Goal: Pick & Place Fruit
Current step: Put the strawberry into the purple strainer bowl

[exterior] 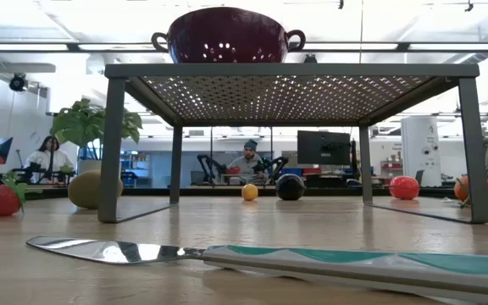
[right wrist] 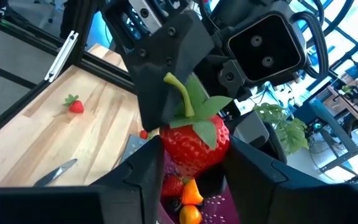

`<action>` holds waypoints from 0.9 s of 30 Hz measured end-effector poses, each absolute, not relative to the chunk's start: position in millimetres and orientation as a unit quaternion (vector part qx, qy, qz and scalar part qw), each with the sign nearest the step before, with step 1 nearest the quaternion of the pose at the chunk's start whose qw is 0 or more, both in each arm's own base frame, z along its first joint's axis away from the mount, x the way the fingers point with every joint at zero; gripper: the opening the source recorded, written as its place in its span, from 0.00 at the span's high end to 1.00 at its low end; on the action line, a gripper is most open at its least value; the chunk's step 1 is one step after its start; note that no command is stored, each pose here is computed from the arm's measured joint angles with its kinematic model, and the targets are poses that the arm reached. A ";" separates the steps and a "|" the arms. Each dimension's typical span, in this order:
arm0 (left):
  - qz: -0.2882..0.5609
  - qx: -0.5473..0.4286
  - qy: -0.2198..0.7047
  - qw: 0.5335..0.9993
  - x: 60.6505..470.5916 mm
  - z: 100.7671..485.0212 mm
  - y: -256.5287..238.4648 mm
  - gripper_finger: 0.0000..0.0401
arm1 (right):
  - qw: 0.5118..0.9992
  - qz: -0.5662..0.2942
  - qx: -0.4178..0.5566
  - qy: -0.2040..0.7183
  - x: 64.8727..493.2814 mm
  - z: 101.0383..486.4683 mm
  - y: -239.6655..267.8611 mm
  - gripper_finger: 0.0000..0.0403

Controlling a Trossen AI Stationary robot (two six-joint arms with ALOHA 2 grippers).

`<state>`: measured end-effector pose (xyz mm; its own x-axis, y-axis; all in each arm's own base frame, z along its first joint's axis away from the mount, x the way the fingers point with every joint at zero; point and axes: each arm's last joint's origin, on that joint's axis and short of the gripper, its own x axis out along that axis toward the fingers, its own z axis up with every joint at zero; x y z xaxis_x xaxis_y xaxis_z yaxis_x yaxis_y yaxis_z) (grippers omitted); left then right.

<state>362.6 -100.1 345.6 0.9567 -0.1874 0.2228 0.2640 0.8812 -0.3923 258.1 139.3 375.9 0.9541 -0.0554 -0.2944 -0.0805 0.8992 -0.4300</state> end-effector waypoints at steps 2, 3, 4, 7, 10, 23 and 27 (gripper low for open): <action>-0.117 -0.214 -0.090 0.966 362.6 345.6 -100.1 0.52 | 0.963 0.007 -0.225 0.151 258.1 375.9 139.3 0.65; -0.116 -0.214 -0.090 0.966 362.6 345.6 -100.1 0.55 | 0.963 0.007 -0.225 0.151 258.1 375.9 139.3 0.66; -0.116 -0.214 -0.090 0.966 362.6 345.6 -100.0 0.57 | 0.963 0.007 -0.225 0.152 258.0 375.9 139.3 0.66; -0.117 -0.213 -0.090 0.966 362.6 345.7 -100.0 0.61 | 0.963 0.007 -0.224 0.152 258.0 375.9 139.3 0.66; -0.117 -0.214 -0.090 0.966 362.6 345.8 -100.1 0.61 | 0.963 0.007 -0.223 0.152 258.0 375.9 139.4 0.63; -0.117 -0.214 -0.091 0.966 362.5 345.8 -100.1 0.60 | 0.962 0.007 -0.223 0.154 257.6 375.6 139.3 0.61; -0.113 -0.212 -0.084 0.967 362.2 345.8 -98.4 0.58 | 0.962 -0.006 -0.219 0.162 255.5 374.9 137.4 0.53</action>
<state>362.2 -98.4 345.8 0.9601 -0.1831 0.2112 0.2547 0.8846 -0.3907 255.5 137.4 374.9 0.9477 -0.0830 -0.3081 -0.0584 0.9041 -0.4232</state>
